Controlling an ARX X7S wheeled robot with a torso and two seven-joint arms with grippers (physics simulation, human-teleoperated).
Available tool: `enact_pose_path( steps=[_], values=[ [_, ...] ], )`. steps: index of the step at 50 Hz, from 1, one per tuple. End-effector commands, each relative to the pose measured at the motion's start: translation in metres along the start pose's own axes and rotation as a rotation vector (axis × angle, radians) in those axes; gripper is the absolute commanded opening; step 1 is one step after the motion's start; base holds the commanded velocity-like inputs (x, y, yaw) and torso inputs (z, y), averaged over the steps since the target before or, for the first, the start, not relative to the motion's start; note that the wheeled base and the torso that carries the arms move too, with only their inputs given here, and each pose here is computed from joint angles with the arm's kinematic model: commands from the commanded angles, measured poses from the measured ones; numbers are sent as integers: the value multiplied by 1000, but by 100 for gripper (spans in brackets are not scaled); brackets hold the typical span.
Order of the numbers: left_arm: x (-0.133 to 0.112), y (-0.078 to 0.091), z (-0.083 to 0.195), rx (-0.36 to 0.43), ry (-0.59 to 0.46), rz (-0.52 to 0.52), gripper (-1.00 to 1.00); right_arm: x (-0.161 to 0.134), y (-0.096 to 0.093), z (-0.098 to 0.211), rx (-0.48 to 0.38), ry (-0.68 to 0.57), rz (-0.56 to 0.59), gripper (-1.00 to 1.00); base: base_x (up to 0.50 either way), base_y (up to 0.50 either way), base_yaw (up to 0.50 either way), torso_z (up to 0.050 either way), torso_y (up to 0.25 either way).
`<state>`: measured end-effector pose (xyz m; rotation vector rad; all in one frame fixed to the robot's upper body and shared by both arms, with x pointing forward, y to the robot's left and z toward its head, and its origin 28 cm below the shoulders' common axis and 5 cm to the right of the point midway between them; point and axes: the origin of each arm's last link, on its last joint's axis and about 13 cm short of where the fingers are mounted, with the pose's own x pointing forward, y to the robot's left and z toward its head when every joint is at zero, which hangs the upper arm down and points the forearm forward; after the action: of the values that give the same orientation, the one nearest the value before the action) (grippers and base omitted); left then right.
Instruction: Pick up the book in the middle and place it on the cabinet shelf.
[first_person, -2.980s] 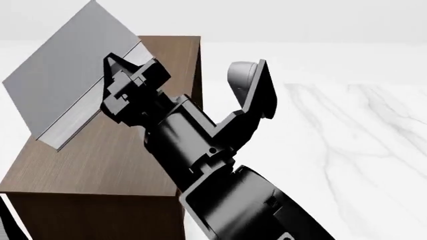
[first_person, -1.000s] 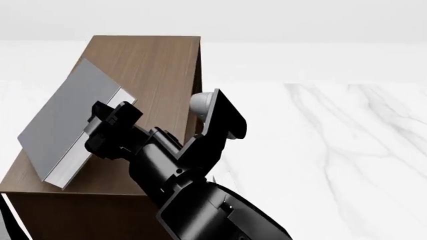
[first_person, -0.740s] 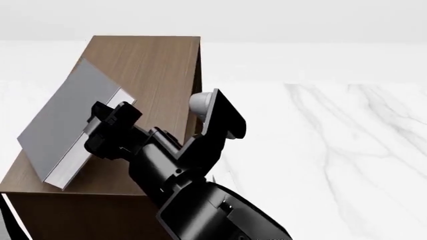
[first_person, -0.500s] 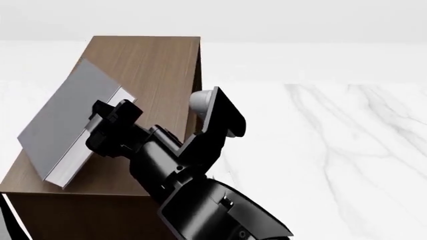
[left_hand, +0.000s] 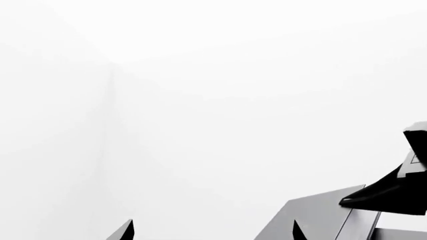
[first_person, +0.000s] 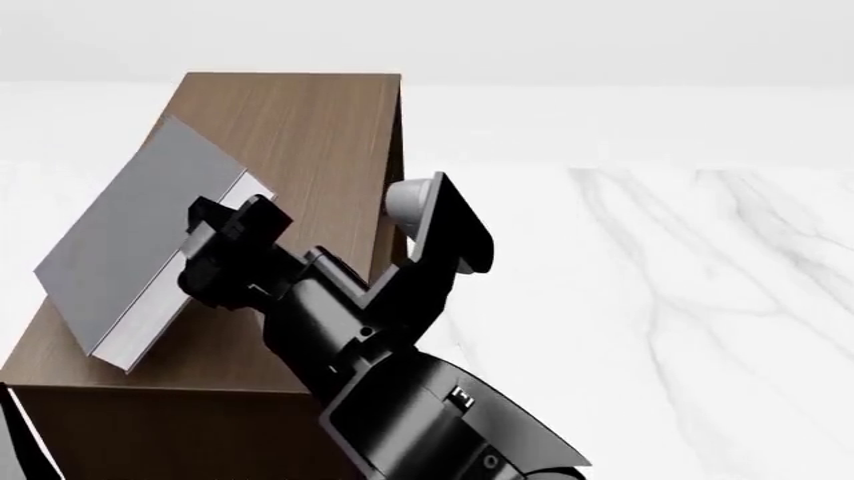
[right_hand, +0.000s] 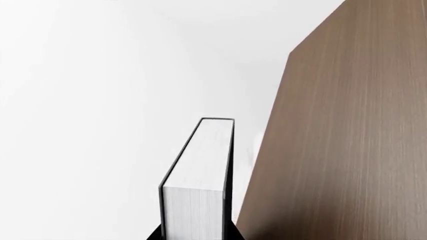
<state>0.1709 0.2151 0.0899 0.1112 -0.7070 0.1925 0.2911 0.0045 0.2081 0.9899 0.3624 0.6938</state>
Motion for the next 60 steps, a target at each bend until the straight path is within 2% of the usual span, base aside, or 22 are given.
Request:
enact_pose_path(
  steps=[1, 8, 15, 16, 27, 33, 47, 52, 54, 60],
  values=[
    [2, 0, -2, 4, -19, 2, 100, 2, -34, 4, -73, -64, -112, -100, 11, 0, 0, 0, 0],
    [2, 0, -2, 4, -17, 3, 100, 1, -44, 6, -117, -85, -150, -100, 4, 0, 0, -1, 0],
    [2, 0, -3, 4, -15, 3, 100, 0, -52, 6, -124, -86, -171, -100, 3, 0, -3, -2, 0],
    [2, 0, -3, 4, -15, 3, 100, 0, -52, 6, -125, -87, -174, 100, 11, 0, -4, 0, 0],
    [1, 0, -3, 3, -13, 2, 100, -3, -58, 8, -169, -139, -218, 100, 0, 0, 0, -2, 0],
    [1, 0, -4, 3, -11, 1, 100, -4, -59, 12, -228, -191, -253, 100, 0, 0, 0, -2, 0],
    [1, 0, -4, 4, -11, 0, 100, -5, -64, 14, -238, -211, -263, 100, 0, 0, 0, -1, 0],
    [1, 0, -3, 4, -12, -1, 100, -4, -67, 18, -318, -295, -309, 100, 0, 0, 0, -2, 0],
    [1, 0, -3, 4, -11, -1, 100, -4, -69, 23, -305, -322, -332, 100, 0, 0, 0, 0, 0],
    [1, 0, -4, 5, -12, -2, 100, -7, -71, 35, -349, -405, -376, 100, 0, 0, 0, 0, 0]
  ],
)
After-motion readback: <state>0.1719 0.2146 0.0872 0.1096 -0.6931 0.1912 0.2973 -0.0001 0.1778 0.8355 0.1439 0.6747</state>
